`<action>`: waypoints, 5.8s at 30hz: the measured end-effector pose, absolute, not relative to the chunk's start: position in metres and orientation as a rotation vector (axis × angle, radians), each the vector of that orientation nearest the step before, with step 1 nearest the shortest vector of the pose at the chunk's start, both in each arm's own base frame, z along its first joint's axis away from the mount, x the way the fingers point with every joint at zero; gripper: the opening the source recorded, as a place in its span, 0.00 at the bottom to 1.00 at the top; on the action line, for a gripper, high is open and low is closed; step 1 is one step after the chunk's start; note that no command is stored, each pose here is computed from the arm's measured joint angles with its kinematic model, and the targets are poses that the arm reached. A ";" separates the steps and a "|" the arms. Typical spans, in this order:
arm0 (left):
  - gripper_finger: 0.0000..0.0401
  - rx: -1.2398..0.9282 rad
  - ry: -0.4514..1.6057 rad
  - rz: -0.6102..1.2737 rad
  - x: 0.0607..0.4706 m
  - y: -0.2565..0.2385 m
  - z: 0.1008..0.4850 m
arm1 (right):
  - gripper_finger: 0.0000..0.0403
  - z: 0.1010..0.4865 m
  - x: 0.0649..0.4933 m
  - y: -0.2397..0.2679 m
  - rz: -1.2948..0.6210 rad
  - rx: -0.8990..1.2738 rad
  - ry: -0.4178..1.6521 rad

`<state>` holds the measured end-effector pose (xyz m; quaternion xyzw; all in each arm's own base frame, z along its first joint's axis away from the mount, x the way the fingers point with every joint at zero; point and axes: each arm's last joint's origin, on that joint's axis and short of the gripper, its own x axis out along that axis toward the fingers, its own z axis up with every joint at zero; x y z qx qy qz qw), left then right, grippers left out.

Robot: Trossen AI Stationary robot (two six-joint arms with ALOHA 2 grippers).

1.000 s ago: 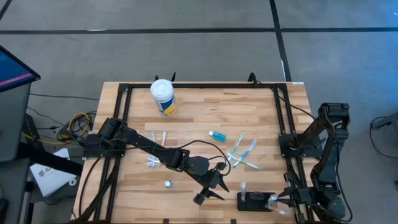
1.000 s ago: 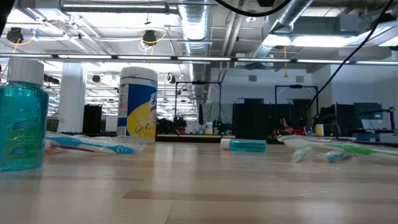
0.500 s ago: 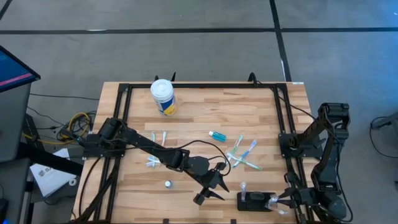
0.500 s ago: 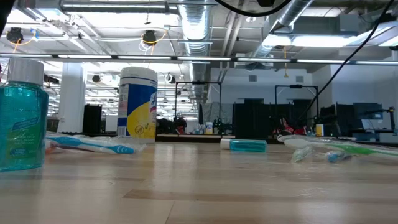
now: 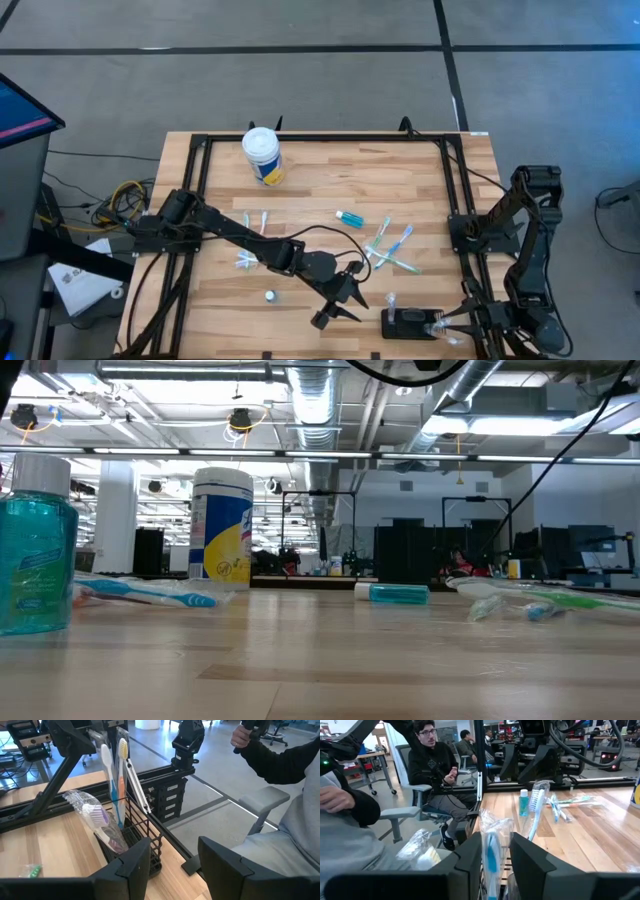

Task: Pick & Place toothbrushing station
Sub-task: Put the right blue toothbrush into the wire organizer

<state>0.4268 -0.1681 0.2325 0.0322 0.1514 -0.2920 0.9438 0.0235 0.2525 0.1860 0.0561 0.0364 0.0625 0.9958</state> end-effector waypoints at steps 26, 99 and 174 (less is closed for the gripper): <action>0.40 0.066 0.308 -0.595 0.427 -0.168 0.233 | 0.23 0.197 0.030 0.248 0.169 0.169 0.116; 0.40 0.066 0.309 -0.594 0.427 -0.167 0.232 | 0.37 0.270 0.082 0.137 -0.027 0.233 0.151; 0.40 0.038 0.321 -0.591 0.427 -0.168 0.232 | 0.56 0.146 0.164 0.068 -1.168 0.904 0.847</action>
